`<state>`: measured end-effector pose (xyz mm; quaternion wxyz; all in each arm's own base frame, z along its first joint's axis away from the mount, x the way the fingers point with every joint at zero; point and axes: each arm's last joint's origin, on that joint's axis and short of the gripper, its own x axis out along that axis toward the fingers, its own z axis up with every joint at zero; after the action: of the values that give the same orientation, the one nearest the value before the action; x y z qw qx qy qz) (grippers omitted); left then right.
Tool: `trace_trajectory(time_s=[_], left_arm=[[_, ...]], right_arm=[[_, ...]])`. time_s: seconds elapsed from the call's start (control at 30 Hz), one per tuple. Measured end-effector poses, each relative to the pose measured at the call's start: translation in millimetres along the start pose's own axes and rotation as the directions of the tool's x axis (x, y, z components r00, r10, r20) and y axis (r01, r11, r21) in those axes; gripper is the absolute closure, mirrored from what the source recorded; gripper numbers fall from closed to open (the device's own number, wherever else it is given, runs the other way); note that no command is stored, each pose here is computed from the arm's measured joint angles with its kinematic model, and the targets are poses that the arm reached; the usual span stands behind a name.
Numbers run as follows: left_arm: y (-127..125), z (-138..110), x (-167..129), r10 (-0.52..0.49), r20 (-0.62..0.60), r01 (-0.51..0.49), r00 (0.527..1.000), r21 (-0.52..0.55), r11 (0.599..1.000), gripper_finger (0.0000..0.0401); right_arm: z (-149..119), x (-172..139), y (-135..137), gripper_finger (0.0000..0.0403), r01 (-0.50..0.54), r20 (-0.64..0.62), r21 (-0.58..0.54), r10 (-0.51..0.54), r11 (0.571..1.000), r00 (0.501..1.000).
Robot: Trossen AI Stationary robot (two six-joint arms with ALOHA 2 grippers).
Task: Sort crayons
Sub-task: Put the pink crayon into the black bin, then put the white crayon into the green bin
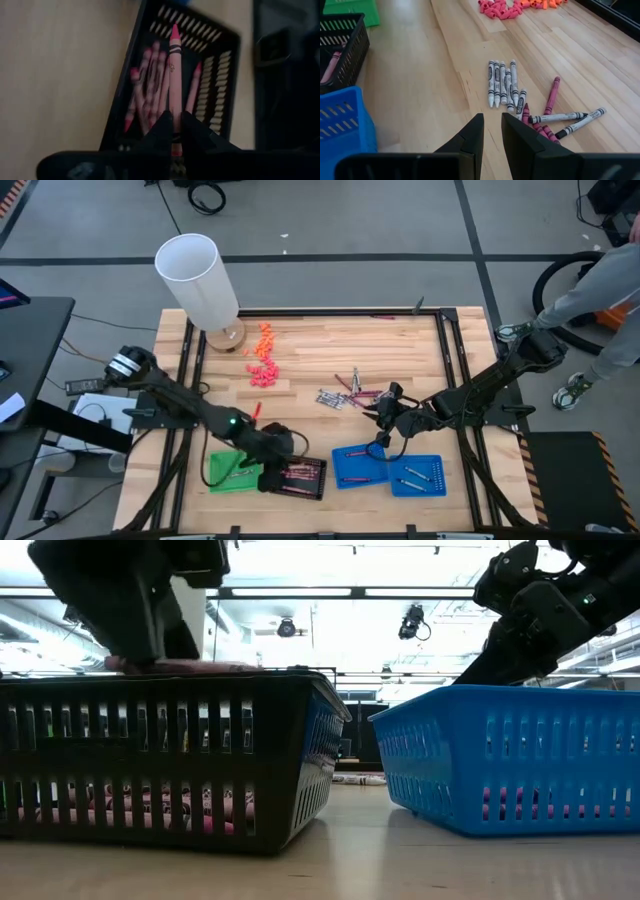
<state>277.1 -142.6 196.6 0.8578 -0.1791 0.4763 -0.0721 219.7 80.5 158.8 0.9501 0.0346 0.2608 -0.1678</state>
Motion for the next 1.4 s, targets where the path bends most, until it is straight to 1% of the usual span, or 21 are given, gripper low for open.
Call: trace_trajectory(time_s=[0.1,0.2,0.3,0.4,0.53,0.67,0.87,0.97,1.17,1.27,1.33,1.4], left_arm=[[-11,10,1,0.046,-0.069,-0.044,0.997,0.036,0.998,0.0377],[-17,16,5,0.086,-0.124,-0.079,0.989,0.054,0.995,0.0365],[-21,16,10,0.118,-0.167,-0.106,0.979,0.077,0.991,0.0338],[-20,14,14,0.142,-0.197,-0.128,0.97,0.082,0.988,0.0303],[-19,22,10,0.132,-0.173,-0.12,0.976,0.079,0.99,0.0267],[-17,40,4,0.138,-0.11,-0.127,0.984,0.097,0.987,0.0257],[0,56,2,0.212,-0.05,-0.204,0.976,0.132,0.97,0.0256],[11,64,1,0.222,-0.026,-0.216,0.975,0.143,0.966,0.0256],[34,79,17,0.245,0.012,-0.244,0.969,0.173,0.954,0.0255],[50,83,29,0.316,0.023,-0.314,0.948,0.216,0.925,0.0255],[59,85,34,0.373,0.038,-0.37,0.927,0.242,0.897,0.0255],[68,88,38,0.403,0.046,-0.4,0.914,0.266,0.877,0.0255]], right_arm=[[0,0,0,0.0325,-0.003,0.001,0.002,0.003,1.0,1.0],[1,0,1,0.0325,-0.021,-0.002,0.005,0.021,1.0,1.0],[1,0,1,0.0325,-0.029,0.0,0.009,0.029,1.0,1.0],[1,-1,2,0.0325,-0.035,0.001,0.006,0.035,0.999,0.999],[1,-1,3,0.0325,-0.04,0.005,0.007,0.04,0.999,0.999],[1,-1,3,0.0325,-0.04,0.005,0.003,0.04,0.999,0.999],[1,-1,3,0.0325,-0.04,0.005,0.0,0.04,0.999,0.999],[1,-1,3,0.0325,-0.039,0.006,-0.006,0.039,0.999,0.999],[0,-1,3,0.0325,-0.036,0.0,-0.016,0.036,0.999,0.999],[0,-1,3,0.0325,-0.036,0.001,-0.015,0.036,0.999,0.999],[-3,-1,2,0.0325,-0.032,-0.003,-0.019,0.032,0.999,0.999],[-5,-1,1,0.0325,-0.029,-0.008,-0.016,0.029,0.999,1.0]])
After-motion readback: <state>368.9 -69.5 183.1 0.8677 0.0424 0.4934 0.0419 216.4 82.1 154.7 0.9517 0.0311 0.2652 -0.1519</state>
